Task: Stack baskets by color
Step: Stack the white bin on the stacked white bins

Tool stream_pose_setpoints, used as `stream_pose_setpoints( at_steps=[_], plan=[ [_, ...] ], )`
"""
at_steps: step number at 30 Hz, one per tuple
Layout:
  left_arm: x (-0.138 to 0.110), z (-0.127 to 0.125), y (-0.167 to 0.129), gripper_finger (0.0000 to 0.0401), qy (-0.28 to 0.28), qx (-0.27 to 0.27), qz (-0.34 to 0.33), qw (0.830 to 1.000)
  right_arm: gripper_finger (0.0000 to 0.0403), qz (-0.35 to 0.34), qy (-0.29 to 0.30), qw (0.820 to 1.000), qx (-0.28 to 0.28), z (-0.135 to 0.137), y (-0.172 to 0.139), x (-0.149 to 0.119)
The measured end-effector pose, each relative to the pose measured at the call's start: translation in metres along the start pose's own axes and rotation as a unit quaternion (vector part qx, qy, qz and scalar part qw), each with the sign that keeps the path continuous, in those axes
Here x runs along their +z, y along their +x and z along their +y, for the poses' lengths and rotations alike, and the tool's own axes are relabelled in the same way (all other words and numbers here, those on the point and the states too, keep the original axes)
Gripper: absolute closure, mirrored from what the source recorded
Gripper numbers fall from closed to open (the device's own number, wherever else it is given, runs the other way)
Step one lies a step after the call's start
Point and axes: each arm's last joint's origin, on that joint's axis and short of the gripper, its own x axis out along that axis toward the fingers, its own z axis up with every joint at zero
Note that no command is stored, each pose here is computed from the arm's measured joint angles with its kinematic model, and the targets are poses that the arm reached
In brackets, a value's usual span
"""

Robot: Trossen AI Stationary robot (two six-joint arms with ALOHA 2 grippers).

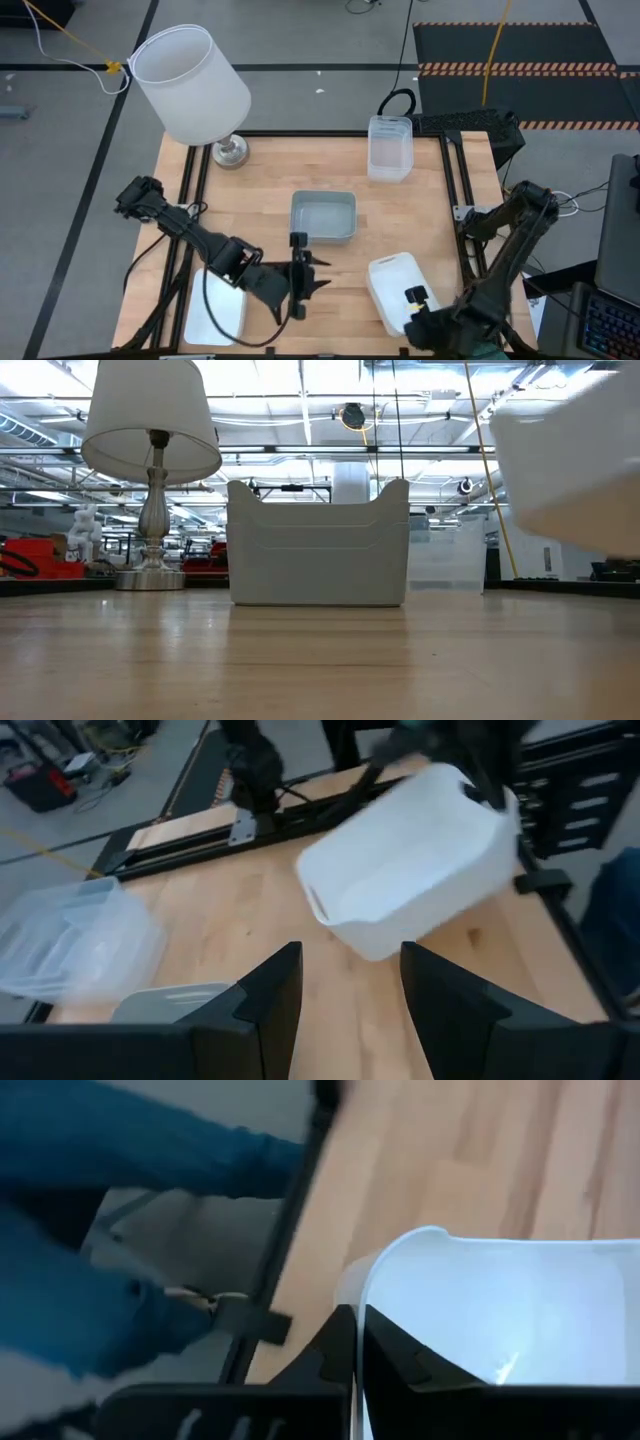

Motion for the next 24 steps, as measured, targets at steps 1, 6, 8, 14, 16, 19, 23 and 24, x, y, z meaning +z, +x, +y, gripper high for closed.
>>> stream_pose_setpoints(
  at_steps=[1, 6, 8, 14, 16, 19, 23, 24],
  plan=[
    [0.0, -0.004, -0.002, 0.023, 0.003, -0.005, -0.001, 1.0, 0.0402, -0.006, -0.023, 1.0, 0.007, 0.001, -0.006, -0.001],
    [0.0, -0.028, -0.007, 0.023, 0.037, -0.029, -0.026, 0.999, 0.0402, -0.031, -0.14, 0.989, 0.034, 0.004, -0.03, -0.005],
    [-0.001, -0.041, -0.003, 0.0225, 0.065, -0.037, -0.041, 0.996, 0.0402, -0.035, -0.19, 0.98, 0.047, 0.003, -0.037, -0.006],
    [0.006, -0.053, 0.004, 0.0183, 0.088, -0.035, -0.099, 0.991, 0.0402, -0.05, -0.317, 0.946, 0.048, 0.003, -0.044, -0.007],
    [0.007, -0.053, 0.004, 0.0168, 0.086, -0.034, -0.101, 0.991, 0.0402, -0.051, -0.347, 0.936, 0.046, 0.003, -0.044, -0.007],
    [0.006, -0.053, 0.004, 0.0153, 0.095, -0.033, -0.098, 0.99, 0.0403, -0.053, -0.388, 0.919, 0.044, 0.003, -0.044, -0.007],
    [0.006, -0.054, 0.004, 0.0155, 0.113, -0.045, -0.099, 0.988, 0.0403, -0.055, -0.439, 0.896, 0.041, 0.003, -0.044, -0.007],
    [0.006, -0.054, 0.004, 0.0158, 0.118, -0.046, -0.1, 0.987, 0.0403, -0.056, -0.45, 0.89, 0.04, 0.003, -0.044, -0.007]
  ],
)
